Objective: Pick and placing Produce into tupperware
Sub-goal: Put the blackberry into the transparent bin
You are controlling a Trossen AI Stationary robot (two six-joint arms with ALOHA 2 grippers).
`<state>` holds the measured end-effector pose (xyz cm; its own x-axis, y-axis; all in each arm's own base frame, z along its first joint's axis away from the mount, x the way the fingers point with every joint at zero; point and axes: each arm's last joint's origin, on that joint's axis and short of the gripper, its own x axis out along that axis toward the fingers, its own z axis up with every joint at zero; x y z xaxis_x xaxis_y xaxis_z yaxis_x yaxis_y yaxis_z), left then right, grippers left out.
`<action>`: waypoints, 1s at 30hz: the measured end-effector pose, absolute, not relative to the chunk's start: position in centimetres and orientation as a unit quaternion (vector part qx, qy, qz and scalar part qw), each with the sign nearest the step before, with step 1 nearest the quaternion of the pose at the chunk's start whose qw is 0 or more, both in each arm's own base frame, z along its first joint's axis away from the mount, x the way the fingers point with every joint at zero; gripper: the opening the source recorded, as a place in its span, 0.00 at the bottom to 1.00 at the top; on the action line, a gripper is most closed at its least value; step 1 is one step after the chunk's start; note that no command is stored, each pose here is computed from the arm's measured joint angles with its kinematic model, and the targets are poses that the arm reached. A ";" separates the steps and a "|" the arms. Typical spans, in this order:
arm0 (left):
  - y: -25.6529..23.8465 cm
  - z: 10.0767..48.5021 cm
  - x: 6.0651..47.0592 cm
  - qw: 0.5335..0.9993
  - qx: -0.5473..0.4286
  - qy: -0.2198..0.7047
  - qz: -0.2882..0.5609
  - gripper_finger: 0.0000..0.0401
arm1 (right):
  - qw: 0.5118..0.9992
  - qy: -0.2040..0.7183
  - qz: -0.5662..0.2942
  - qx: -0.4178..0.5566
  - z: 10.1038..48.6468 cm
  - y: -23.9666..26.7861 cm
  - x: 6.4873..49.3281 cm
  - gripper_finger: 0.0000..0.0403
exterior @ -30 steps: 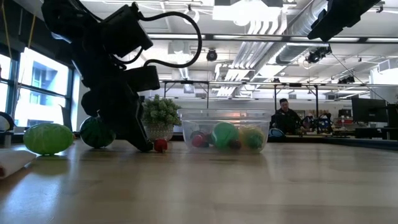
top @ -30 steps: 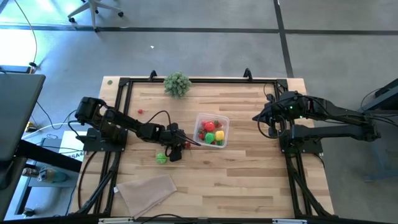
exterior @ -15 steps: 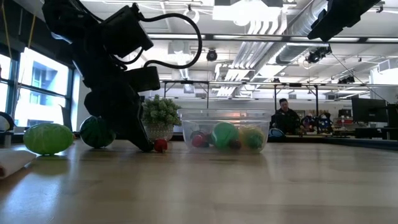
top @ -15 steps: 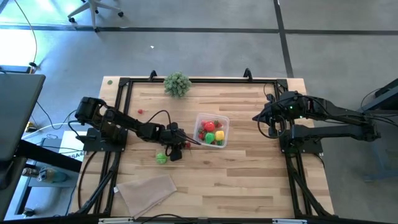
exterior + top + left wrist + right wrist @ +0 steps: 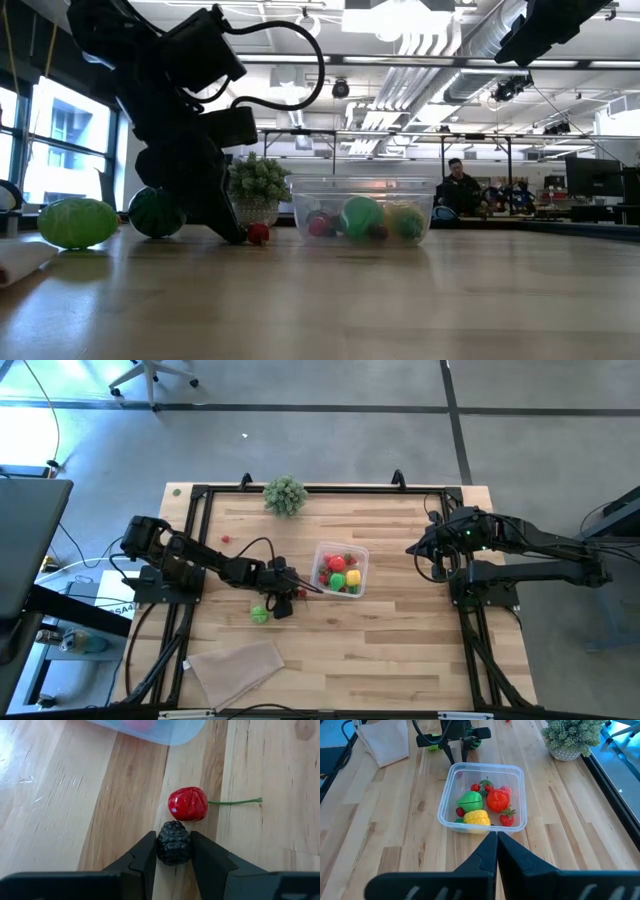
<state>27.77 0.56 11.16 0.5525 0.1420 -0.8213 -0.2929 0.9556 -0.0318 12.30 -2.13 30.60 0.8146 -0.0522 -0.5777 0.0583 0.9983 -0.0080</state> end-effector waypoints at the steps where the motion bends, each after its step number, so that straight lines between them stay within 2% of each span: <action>1: 0.6 11.2 27.7 0.878 -0.082 0.456 0.124 0.24 | 0.953 0.303 -0.029 0.005 30.6 -2.1 12.3 0.00; 10: 0.7 13.6 26.9 0.887 -0.076 0.434 0.140 0.24 | 0.953 0.303 -0.029 0.005 30.6 -2.1 12.3 0.00; 18: 0.9 17.4 26.5 0.913 -0.038 0.374 0.158 0.24 | 0.953 0.303 -0.029 0.005 30.6 -2.1 12.3 0.00; 25: 1.0 22.0 28.7 0.930 0.020 0.338 0.145 0.24 | 0.953 0.303 -0.029 0.005 30.6 -2.1 12.3 0.00; 30: 1.7 24.9 30.9 0.919 0.049 0.365 0.142 0.24 | 0.952 0.303 -0.029 0.005 30.6 -2.1 12.3 0.00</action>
